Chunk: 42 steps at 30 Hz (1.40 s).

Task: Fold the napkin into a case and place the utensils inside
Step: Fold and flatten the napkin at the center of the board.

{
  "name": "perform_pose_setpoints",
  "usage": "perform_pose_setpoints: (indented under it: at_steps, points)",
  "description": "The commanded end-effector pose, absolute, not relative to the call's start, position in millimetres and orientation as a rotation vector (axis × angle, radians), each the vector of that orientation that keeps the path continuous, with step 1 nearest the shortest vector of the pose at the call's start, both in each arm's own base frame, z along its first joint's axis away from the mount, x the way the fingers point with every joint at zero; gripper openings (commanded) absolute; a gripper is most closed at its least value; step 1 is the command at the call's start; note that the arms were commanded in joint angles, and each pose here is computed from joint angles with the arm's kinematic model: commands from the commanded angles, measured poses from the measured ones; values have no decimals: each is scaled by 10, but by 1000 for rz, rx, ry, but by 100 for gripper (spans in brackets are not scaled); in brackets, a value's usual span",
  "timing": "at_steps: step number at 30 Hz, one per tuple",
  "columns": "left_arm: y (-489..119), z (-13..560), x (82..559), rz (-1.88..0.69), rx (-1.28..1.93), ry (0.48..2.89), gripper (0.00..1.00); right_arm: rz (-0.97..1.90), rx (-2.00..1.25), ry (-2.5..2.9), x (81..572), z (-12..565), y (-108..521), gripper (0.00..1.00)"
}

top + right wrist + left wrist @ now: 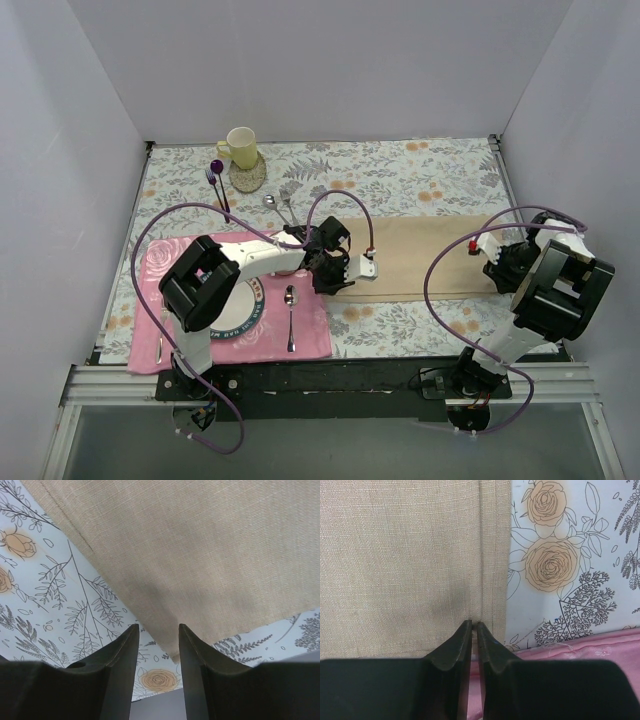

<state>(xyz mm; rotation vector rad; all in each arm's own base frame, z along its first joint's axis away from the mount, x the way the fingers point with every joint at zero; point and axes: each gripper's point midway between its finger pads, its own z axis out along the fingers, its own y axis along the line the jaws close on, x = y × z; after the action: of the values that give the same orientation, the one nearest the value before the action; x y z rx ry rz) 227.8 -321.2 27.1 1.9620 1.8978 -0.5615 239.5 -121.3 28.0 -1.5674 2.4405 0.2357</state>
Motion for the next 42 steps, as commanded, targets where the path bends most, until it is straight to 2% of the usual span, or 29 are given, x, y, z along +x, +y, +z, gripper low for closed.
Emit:
perform_pose_setpoints:
  at_steps: [1, 5, 10, 14, 15, 16, 18, 20, 23, 33, 35, 39, 42]
  points:
    - [-3252, 417, 2274, -578, 1945, 1880, 7, 204, -1563, 2414, 2522, 395, -1239, 45]
    - [-3248, 459, 2274, -576, 1940, 1875, 0, 211, -1534, 2435, 2536, 377, -1248, 44]
    - [-3335, 699, 2352, -577, 1892, 1854, 0, 207, -1521, 2437, 2548, 385, -1248, 44]
    - [-3308, 678, 2394, -535, 1892, 1870, 0, 205, -1511, 2436, 2561, 401, -1246, 45]
    - [-3297, 658, 2411, -519, 1891, 1878, 1, 207, -1509, 2440, 2563, 392, -1250, 45]
    - [-3295, 639, 2445, -496, 1860, 1907, 9, 209, -1507, 2442, 2564, 395, -1251, 45]
    - [-3281, 597, 2463, -479, 1851, 1917, 12, 207, -1499, 2445, 2580, 406, -1256, 45]
    - [-3287, 566, 2456, -469, 1853, 1910, 20, 205, -1494, 2449, 2595, 415, -1267, 45]
    - [-3291, 526, 2429, -465, 1868, 1902, 27, 213, -1483, 2454, 2606, 417, -1268, 45]
    - [-3234, 367, 2293, -465, 1919, 1910, 31, 206, -1490, 2456, 2606, 405, -1280, 45]
    - [-3196, 311, 2282, -453, 1928, 1917, 30, 209, -1491, 2458, 2599, 397, -1279, 45]
    - [-3177, 318, 2280, -445, 1926, 1916, 13, 196, -1513, 2446, 2600, 406, -1289, 45]
    - [-3199, 370, 2282, -455, 1916, 1909, 8, 161, -1548, 2430, 2606, 421, -1320, 45]
